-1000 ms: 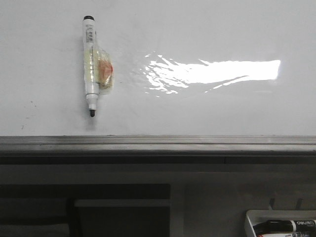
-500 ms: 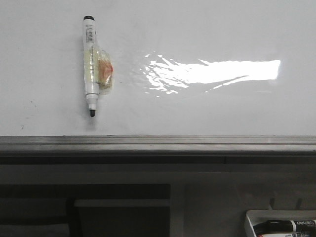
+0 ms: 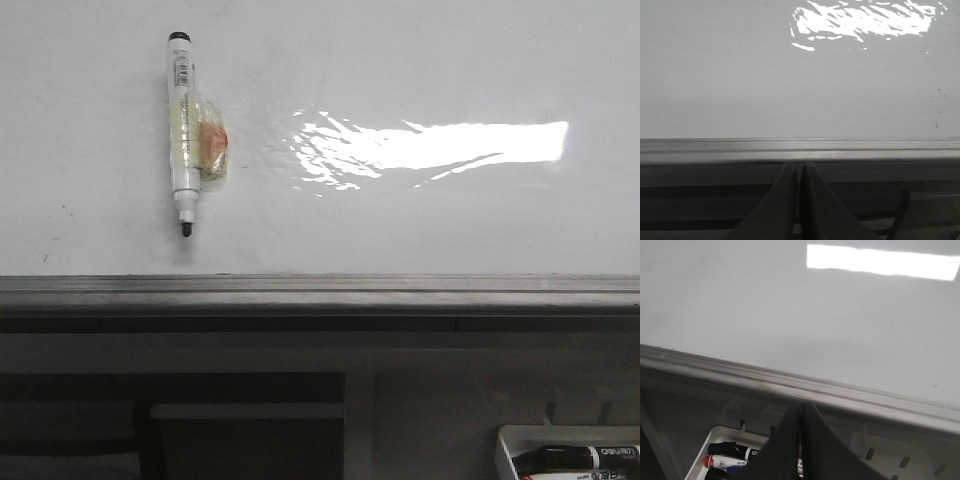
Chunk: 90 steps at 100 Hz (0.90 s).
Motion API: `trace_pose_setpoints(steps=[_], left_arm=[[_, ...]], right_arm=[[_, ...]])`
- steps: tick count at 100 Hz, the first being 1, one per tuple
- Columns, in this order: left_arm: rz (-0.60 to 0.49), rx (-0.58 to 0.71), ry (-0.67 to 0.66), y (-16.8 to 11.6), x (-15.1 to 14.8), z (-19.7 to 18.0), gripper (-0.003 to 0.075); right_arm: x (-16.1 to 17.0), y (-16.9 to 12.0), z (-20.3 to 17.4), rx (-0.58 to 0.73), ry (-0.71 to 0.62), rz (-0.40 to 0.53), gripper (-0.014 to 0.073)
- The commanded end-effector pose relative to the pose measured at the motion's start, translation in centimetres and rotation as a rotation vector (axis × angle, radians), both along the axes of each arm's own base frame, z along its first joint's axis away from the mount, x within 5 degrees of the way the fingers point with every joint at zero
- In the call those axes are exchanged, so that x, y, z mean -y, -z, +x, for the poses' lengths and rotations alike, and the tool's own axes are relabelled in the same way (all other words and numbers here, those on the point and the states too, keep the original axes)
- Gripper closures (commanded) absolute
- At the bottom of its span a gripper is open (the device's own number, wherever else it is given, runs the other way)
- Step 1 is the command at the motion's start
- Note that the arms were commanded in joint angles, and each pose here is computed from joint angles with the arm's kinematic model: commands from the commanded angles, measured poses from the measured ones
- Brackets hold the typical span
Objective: Write number 5 on whiteboard
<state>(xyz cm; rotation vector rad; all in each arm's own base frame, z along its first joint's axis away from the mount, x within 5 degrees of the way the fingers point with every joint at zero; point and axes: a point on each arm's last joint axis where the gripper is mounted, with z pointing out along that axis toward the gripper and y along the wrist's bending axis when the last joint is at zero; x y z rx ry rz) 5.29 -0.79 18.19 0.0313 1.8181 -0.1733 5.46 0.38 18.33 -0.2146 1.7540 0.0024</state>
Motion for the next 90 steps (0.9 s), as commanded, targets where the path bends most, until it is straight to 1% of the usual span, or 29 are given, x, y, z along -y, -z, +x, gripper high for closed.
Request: trace_pose_setpoints(steps=[1, 6, 13, 18, 22, 24, 26, 27, 28, 29, 32, 37, 46, 51, 54, 63, 74, 80, 85, 88, 90], left_arm=[[-0.018, 0.07, -0.004, -0.1, 0.0, 0.0, 0.0741], [-0.018, 0.07, -0.004, -0.1, 0.0, 0.0, 0.0741], [-0.007, 0.078, -0.005, -0.2, 0.0, 0.0, 0.0741], [0.009, 0.111, -0.007, -0.4, -0.1, 0.1, 0.0741], [-0.024, 0.138, -0.007, -0.7, 0.0, 0.1, 0.0741], [-0.064, 0.156, -0.007, -0.9, 0.0, 0.1, 0.0741], [-0.142, 0.179, -0.009, -1.2, 0.1, 0.1, 0.0741], [-0.142, 0.179, -0.009, -1.2, 0.1, 0.1, 0.0741], [-0.221, 0.193, -0.01, -1.5, 0.2, 0.1, 0.0741], [-0.221, 0.193, -0.01, -1.5, 0.2, 0.1, 0.0741], [-0.361, 0.206, -0.019, -1.8, 0.2, 0.1, 0.0741], [-0.504, 0.225, -0.033, -2.2, 0.1, 0.1, 0.0741], [-0.658, 0.275, -0.068, -2.8, -0.3, 0.1, 0.0741], [-0.757, 0.26, -0.077, -2.8, -0.3, 0.1, 0.0741], [-0.786, 0.253, -0.079, -2.8, -0.3, 0.1, 0.0741], [-0.814, 0.264, -0.086, -2.9, -0.4, 0.1, 0.0741], [-0.836, 0.266, -0.079, -3.3, -0.4, 0.0, 0.0741], [-0.789, 0.285, -0.061, -4.0, -0.3, -0.1, 0.0739], [-0.714, 0.299, -0.042, -4.9, -0.2, -0.2, 0.0729], [-0.662, 0.3, -0.029, -5.4, -0.1, -0.3, 0.0714], [-0.615, 0.309, -0.019, -6.0, 0.0, -0.3, 0.069]], right_arm=[[-0.3, -0.7, 0.1, 0.138, -0.035, -0.011, 0.0637], [-0.5, -1.2, 0.0, 0.194, -0.053, 0.008, 0.0636], [-0.7, -2.0, 0.0, 0.272, -0.077, 0.059, 0.0636], [-0.8, -2.6, -0.1, 0.322, -0.088, 0.151, 0.0636], [-0.9, -3.1, -0.2, 0.366, -0.097, 0.219, 0.0636], [-0.9, -3.3, -0.3, 0.38, -0.098, 0.257, 0.0636], [-0.8, -3.4, -0.3, 0.39, -0.099, 0.291, 0.0636], [-0.8, -3.4, -0.3, 0.392, -0.098, 0.301, 0.0636], [-0.8, -3.5, -0.3, 0.392, -0.097, 0.317, 0.0636], [-0.8, -3.5, -0.3, 0.393, -0.096, 0.323, 0.0636], [-0.8, -3.5, -0.3, 0.389, -0.092, 0.351, 0.0636], [-0.7, -3.4, -0.3, 0.372, -0.085, 0.387, 0.0636], [-0.6, -3.2, -0.2, 0.338, -0.069, 0.474, 0.0636], [-0.5, -3.3, -0.2, 0.345, -0.066, 0.511, 0.0636], [-0.5, -3.5, -0.2, 0.36, -0.065, 0.536, 0.0636], [-0.2, -4.2, -0.4, 0.418, -0.06, 0.616, 0.0636], [-0.3, -5.1, -0.6, 0.391, -0.067, 0.621, 0.0636], [-0.4, -5.5, -0.7, 0.347, -0.071, 0.612, 0.0636], [-0.5, -6.0, -0.8, 0.326, -0.076, 0.591, 0.0636], [-0.5, -6.5, -0.9, 0.319, -0.079, 0.573, 0.0635], [-0.6, -6.6, -0.9, 0.307, -0.079, 0.564, 0.0634]])
